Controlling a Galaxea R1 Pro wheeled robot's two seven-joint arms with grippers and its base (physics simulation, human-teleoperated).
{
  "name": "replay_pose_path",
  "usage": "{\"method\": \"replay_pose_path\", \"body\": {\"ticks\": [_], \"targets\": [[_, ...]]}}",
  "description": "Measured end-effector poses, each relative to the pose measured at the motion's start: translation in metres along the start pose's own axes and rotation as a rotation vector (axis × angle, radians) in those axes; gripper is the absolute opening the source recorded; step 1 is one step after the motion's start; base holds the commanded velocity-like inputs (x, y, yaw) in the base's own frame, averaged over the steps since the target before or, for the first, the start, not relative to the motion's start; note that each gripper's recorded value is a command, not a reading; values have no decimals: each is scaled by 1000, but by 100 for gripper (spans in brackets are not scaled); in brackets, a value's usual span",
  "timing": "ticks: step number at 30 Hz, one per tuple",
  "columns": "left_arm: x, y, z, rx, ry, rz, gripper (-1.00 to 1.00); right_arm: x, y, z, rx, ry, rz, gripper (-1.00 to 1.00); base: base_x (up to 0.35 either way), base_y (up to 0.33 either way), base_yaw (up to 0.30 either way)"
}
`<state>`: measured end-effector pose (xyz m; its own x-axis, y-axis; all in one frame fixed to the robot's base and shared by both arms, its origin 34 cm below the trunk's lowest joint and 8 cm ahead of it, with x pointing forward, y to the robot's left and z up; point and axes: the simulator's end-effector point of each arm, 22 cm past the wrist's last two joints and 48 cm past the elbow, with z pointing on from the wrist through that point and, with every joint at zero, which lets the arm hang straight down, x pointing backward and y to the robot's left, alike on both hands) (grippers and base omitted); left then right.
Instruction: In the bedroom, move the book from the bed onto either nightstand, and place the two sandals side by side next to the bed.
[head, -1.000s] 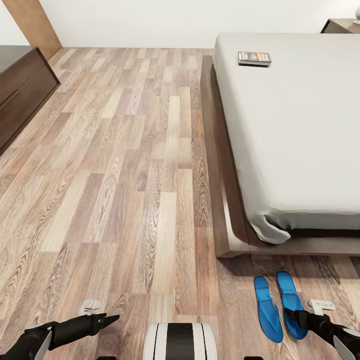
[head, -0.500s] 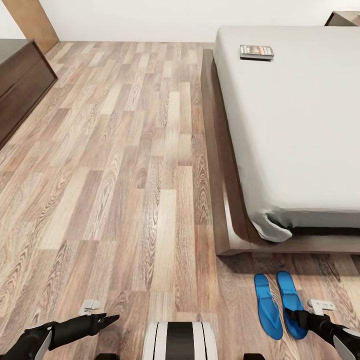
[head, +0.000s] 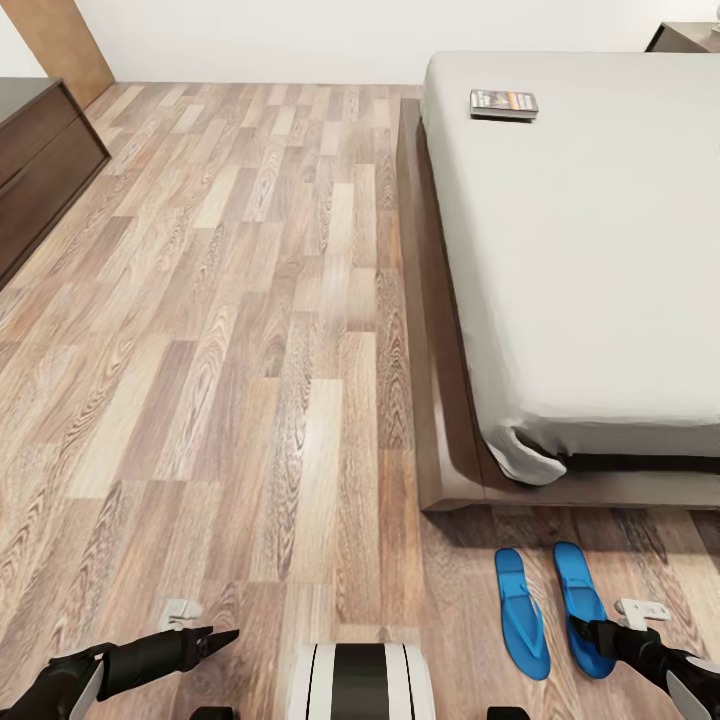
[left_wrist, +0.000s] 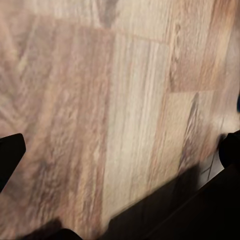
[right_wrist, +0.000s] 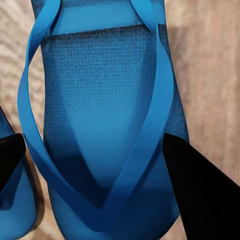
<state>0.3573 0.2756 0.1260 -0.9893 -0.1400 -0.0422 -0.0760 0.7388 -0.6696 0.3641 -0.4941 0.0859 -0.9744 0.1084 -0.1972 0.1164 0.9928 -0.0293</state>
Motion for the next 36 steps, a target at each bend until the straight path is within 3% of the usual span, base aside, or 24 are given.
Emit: {"method": "replay_pose_path", "body": {"ticks": [26, 31, 36], "targets": [[25, 14, 11, -7, 47, -44, 100, 30, -4, 14, 13, 62, -4, -100, 0, 0, 0], [25, 14, 11, -7, 47, -44, 100, 29, -22, 13, 94, 61, -8, -100, 0, 0, 0], [25, 14, 11, -7, 47, -44, 100, 29, -25, 12, 111, 60, -9, -100, 0, 0, 0]]}}
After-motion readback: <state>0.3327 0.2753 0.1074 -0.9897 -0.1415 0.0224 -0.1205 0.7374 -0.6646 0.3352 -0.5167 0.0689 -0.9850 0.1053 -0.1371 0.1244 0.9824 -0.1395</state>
